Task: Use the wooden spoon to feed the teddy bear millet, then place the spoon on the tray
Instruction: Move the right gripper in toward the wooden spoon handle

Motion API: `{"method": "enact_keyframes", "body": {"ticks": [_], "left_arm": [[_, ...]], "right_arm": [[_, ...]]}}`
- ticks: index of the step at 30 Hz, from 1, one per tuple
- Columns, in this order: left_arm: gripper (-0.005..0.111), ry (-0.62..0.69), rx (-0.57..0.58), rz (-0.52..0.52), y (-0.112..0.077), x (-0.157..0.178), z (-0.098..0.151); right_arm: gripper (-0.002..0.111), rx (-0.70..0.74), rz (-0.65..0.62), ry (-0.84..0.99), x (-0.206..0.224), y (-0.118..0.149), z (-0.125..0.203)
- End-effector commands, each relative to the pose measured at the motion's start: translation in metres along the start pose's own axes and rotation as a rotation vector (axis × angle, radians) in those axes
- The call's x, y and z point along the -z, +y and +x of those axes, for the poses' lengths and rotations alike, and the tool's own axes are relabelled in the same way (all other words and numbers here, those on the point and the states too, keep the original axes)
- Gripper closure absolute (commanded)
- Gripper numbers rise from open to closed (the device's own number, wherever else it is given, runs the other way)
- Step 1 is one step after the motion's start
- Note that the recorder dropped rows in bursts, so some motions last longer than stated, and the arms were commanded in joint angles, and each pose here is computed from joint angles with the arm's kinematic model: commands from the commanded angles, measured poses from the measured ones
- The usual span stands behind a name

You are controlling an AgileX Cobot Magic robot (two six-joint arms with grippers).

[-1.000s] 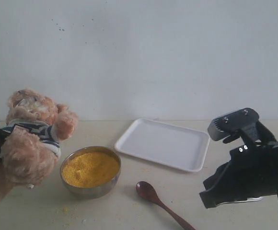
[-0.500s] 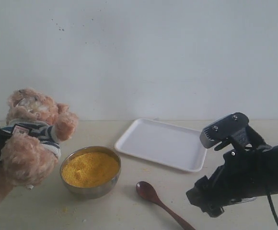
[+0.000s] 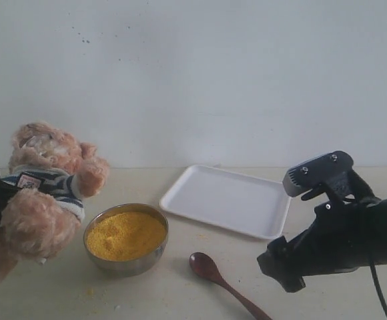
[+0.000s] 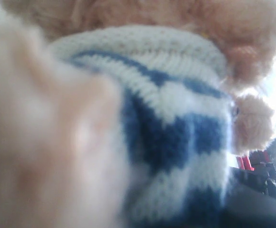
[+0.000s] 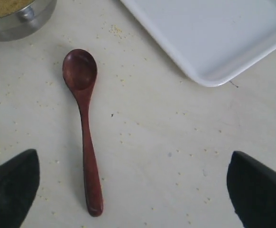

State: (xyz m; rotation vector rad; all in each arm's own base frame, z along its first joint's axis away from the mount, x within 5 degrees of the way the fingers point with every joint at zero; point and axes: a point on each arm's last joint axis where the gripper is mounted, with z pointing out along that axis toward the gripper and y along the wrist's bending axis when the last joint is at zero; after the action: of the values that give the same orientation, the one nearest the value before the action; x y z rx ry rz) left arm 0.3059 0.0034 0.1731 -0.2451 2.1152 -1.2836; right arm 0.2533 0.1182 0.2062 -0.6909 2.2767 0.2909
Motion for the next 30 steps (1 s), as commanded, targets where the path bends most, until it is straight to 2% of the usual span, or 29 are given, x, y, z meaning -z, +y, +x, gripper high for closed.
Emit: {"method": "enact_keyframes", "body": {"ticks": [1, 3, 4, 6, 7, 9, 10, 12, 15, 17, 18, 19, 20, 21, 23, 29, 30], "left_arm": [[0.103, -0.020, -0.016, 0.026, -0.003, 0.001, -0.004], [0.103, -0.016, -0.018, 0.025, -0.003, 0.001, -0.003], [0.103, -0.014, -0.019, 0.025, -0.003, 0.001, -0.003], [0.103, -0.007, -0.023, 0.026, -0.003, 0.001, -0.002], [0.103, -0.004, -0.024, 0.025, -0.003, 0.001, -0.002], [0.103, 0.002, -0.028, 0.024, -0.003, 0.001, -0.002], [0.103, 0.002, -0.026, 0.024, -0.003, 0.001, -0.002], [0.103, 0.002, -0.026, 0.024, -0.003, 0.001, -0.002], [0.103, 0.002, -0.026, 0.024, -0.003, 0.001, -0.002], [0.103, 0.002, -0.026, 0.024, -0.003, 0.001, -0.002], [0.103, 0.002, -0.026, 0.024, -0.003, 0.001, -0.002], [0.103, 0.002, -0.026, 0.024, -0.003, 0.001, -0.002], [0.103, 0.002, -0.026, 0.024, -0.003, 0.001, -0.002], [0.103, 0.002, -0.026, 0.024, -0.003, 0.001, -0.002], [0.103, 0.002, -0.026, 0.024, -0.003, 0.001, -0.002], [0.103, 0.004, -0.027, 0.024, -0.003, 0.001, -0.001], [0.103, 0.004, -0.027, 0.024, -0.003, 0.001, -0.001]], "right_arm": [[0.006, -0.077, -0.005, 0.009, -0.001, 0.001, 0.002], [0.016, -0.135, 0.011, -0.004, -0.001, 0.000, 0.001], [0.026, -0.181, 0.029, -0.020, -0.001, -0.002, -0.001], [0.050, -0.276, 0.065, -0.056, -0.001, -0.006, -0.003], [0.070, -0.331, 0.086, -0.080, -0.001, -0.008, -0.005], [0.099, -0.405, 0.108, -0.111, 0.000, -0.011, -0.007], [0.107, -0.489, 0.129, -0.144, 0.000, -0.014, -0.009], [0.105, -0.692, 0.153, -0.205, 0.002, -0.018, -0.011], [0.106, -1.161, 0.147, -0.293, 0.003, -0.023, -0.013], [0.106, -1.338, 0.127, -0.318, 0.003, -0.024, -0.013], [0.106, -1.330, 0.134, -0.337, 0.004, -0.025, -0.014], [0.106, -1.202, 0.161, -0.366, 0.005, -0.028, -0.016], [0.106, -0.984, 0.195, -0.383, 0.006, -0.029, -0.020], [0.106, -0.650, 0.236, -0.385, 0.008, -0.030, -0.024], [0.106, -0.156, 0.281, -0.334, 0.008, -0.027, -0.026], [0.106, 0.855, 0.414, -0.121, 0.007, -0.028, -0.023], [0.106, 0.946, 0.415, -0.093, 0.006, -0.028, -0.022]]}}
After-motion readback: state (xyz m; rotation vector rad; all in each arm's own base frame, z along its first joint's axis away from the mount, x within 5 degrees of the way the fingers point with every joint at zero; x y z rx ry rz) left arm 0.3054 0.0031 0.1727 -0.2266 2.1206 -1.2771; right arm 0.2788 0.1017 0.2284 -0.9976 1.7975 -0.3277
